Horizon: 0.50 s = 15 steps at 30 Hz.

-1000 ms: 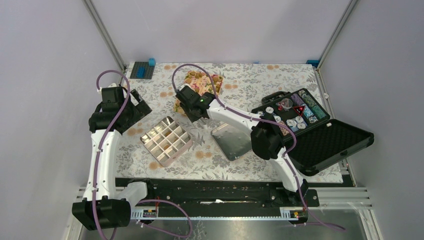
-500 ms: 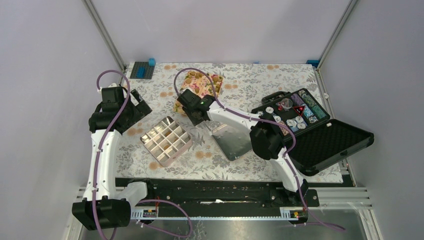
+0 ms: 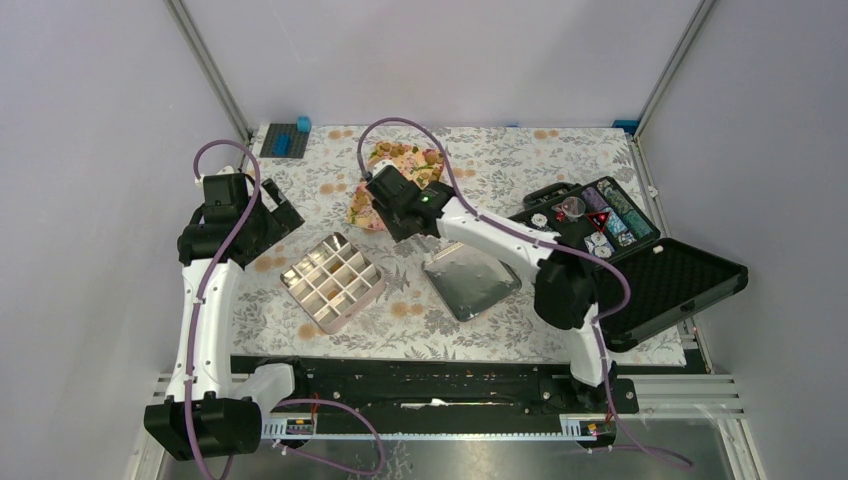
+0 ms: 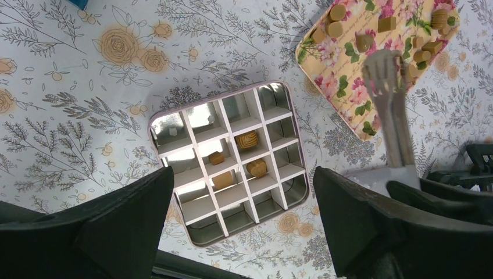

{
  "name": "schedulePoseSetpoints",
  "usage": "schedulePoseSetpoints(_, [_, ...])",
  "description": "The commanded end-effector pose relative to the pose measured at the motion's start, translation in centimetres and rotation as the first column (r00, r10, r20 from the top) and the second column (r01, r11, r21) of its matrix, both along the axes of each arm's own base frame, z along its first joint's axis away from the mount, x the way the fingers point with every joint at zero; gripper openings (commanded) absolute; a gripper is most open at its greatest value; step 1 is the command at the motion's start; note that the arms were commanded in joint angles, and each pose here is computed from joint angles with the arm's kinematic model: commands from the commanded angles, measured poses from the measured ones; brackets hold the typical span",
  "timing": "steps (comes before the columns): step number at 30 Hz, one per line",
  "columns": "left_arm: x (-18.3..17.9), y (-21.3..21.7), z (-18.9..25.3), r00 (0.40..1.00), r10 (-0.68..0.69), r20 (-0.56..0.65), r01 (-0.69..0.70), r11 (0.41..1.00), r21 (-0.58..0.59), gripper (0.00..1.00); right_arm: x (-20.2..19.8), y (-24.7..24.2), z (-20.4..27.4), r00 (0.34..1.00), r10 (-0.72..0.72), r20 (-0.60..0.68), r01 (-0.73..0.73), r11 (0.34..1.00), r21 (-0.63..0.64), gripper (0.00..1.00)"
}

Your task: Pack the chocolate

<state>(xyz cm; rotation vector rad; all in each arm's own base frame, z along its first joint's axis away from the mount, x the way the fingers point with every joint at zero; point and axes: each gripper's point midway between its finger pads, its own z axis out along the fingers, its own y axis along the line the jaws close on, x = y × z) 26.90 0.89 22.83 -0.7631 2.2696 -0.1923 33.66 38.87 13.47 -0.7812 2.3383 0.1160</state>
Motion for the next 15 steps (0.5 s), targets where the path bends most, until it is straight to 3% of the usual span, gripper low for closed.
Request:
schedulePoseSetpoints(1, [0.4,0.2,0.8,0.999,-0.004,0.051,0.004,1.0,0.009,0.99,0.0,-1.0,6.5,0.995,-0.017,0.093,0.006,0.993,0.115,0.26])
schedulePoseSetpoints(15, [0.2,0.2,1.0,0.998,0.0,0.058,-0.001,1.0,0.006,0.99,-6.1,3.9,6.0,0.987,0.154,0.051,-0.159,0.98,0.121,0.26])
